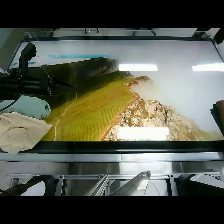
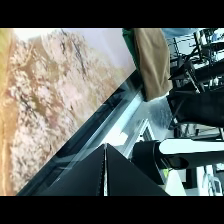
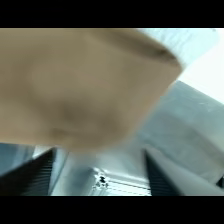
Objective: Fold the shirts.
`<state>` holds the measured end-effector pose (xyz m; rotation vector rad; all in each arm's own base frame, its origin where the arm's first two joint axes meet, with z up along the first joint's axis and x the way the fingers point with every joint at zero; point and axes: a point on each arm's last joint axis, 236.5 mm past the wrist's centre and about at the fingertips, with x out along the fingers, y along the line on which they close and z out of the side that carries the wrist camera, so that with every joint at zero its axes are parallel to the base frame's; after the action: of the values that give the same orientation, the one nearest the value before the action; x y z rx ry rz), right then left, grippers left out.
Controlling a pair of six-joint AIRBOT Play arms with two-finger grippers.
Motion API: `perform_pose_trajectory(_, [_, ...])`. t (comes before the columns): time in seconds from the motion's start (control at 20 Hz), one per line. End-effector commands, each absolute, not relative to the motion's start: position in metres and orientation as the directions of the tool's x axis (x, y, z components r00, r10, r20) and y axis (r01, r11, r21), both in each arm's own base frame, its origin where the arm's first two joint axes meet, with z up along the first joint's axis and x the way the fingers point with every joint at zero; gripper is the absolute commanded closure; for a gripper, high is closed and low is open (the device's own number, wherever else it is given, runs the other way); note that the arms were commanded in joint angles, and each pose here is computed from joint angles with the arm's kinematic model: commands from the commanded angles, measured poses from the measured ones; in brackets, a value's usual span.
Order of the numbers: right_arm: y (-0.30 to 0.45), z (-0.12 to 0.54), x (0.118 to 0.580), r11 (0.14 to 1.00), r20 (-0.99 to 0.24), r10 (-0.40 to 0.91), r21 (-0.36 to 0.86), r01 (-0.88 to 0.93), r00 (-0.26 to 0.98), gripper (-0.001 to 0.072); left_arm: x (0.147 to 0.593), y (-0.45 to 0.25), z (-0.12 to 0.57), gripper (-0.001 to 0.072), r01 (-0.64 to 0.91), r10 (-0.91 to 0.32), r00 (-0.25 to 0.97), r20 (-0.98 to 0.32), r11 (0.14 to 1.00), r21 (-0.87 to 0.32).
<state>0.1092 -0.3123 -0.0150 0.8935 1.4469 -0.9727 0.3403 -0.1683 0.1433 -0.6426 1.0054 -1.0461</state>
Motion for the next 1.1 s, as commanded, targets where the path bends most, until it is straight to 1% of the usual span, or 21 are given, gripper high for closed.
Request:
perform_pose_trajectory(0.0, [-0.312, -0.014, 0.108, 0.362, -0.995, 0.008, -0.088, 0.928, -0.098, 0.0068, 0.341, -0.169, 0.144, 0.0690, 0.397, -0.920, 0.152, -0.361, 0.391, -0.830])
perform_pose_trajectory(0.05, [-0.308, -0.007, 0.119, 0.337, -0.998, 0.026, -0.045, 0.940, -0.058, 0.0077, 0.341, -0.169, 0.144, 0.0690, 0.398, -0.921, 0.153, -0.359, 0.390, -0.830])
perform_pose_trajectory(0.1, [-0.304, 0.002, 0.136, 0.334, -0.999, 0.040, 0.012, 0.943, -0.002, 0.0080, 0.341, -0.169, 0.146, 0.0691, 0.400, -0.921, 0.155, -0.357, 0.389, -0.830])
perform_pose_trajectory(0.15, [-0.299, 0.014, 0.157, 0.343, -0.996, 0.055, 0.081, 0.936, 0.066, 0.0157, 0.342, -0.169, 0.148, 0.0691, 0.406, -0.920, 0.158, -0.358, 0.391, -0.826])
perform_pose_trajectory(0.25, [-0.281, 0.050, 0.217, 0.396, -0.961, 0.087, 0.276, 0.876, 0.263, 0.0656, 0.348, -0.165, 0.161, 0.0697, 0.438, -0.916, 0.180, -0.358, 0.400, -0.805])
perform_pose_trajectory(0.3, [-0.268, 0.070, 0.247, 0.441, -0.928, 0.093, 0.364, 0.821, 0.361, 0.0692, 0.353, -0.162, 0.170, 0.0697, 0.451, -0.913, 0.197, -0.357, 0.408, -0.794])
perform_pose_trajectory(0.35, [-0.254, 0.086, 0.272, 0.487, -0.898, 0.096, 0.419, 0.767, 0.430, 0.0693, 0.357, -0.160, 0.180, 0.0697, 0.459, -0.909, 0.214, -0.359, 0.417, -0.784])
perform_pose_trajectory(0.4, [-0.234, 0.098, 0.289, 0.555, -0.886, 0.094, 0.425, 0.715, 0.453, 0.0693, 0.360, -0.159, 0.189, 0.0696, 0.472, -0.906, 0.226, -0.357, 0.422, -0.774])
perform_pose_trajectory(0.5, [-0.185, 0.110, 0.306, 0.685, -0.887, 0.094, 0.387, 0.617, 0.452, 0.0693, 0.357, -0.160, 0.194, 0.0696, 0.484, -0.908, 0.220, -0.356, 0.418, -0.769])
perform_pose_trajectory(0.6, [-0.123, 0.113, 0.308, 0.778, -0.879, 0.148, 0.386, 0.496, 0.453, 0.0693, 0.337, -0.170, 0.183, 0.0695, 0.465, -0.915, 0.188, -0.358, 0.404, -0.788])
perform_pose_trajectory(0.7, [-0.052, 0.106, 0.289, 0.859, -0.877, 0.214, 0.379, 0.345, 0.430, 0.0693, 0.308, -0.180, 0.166, 0.0695, 0.445, -0.918, 0.164, -0.361, 0.395, -0.803])
perform_pose_trajectory(0.75, [-0.021, 0.097, 0.276, 0.887, -0.872, 0.241, 0.376, 0.268, 0.426, 0.0693, 0.291, -0.185, 0.155, 0.0695, 0.435, -0.918, 0.149, -0.368, 0.395, -0.809])
perform_pose_trajectory(0.85, [0.030, 0.070, 0.246, 0.915, -0.863, 0.294, 0.378, 0.139, 0.410, 0.0693, 0.252, -0.196, 0.128, 0.0695, 0.398, -0.918, 0.111, -0.381, 0.392, -0.830])
perform_pose_trajectory(0.95, [0.060, 0.040, 0.227, 0.913, -0.846, 0.326, 0.398, 0.093, 0.423, 0.0693, 0.219, -0.206, 0.099, 0.0691, 0.356, -0.916, 0.094, -0.391, 0.398, -0.846])
perform_pose_trajectory(1.05, [0.073, 0.030, 0.219, 0.915, -0.847, 0.347, 0.401, 0.055, 0.404, 0.0694, 0.200, -0.211, 0.082, 0.0687, 0.334, -0.912, 0.097, -0.399, 0.408, -0.850])
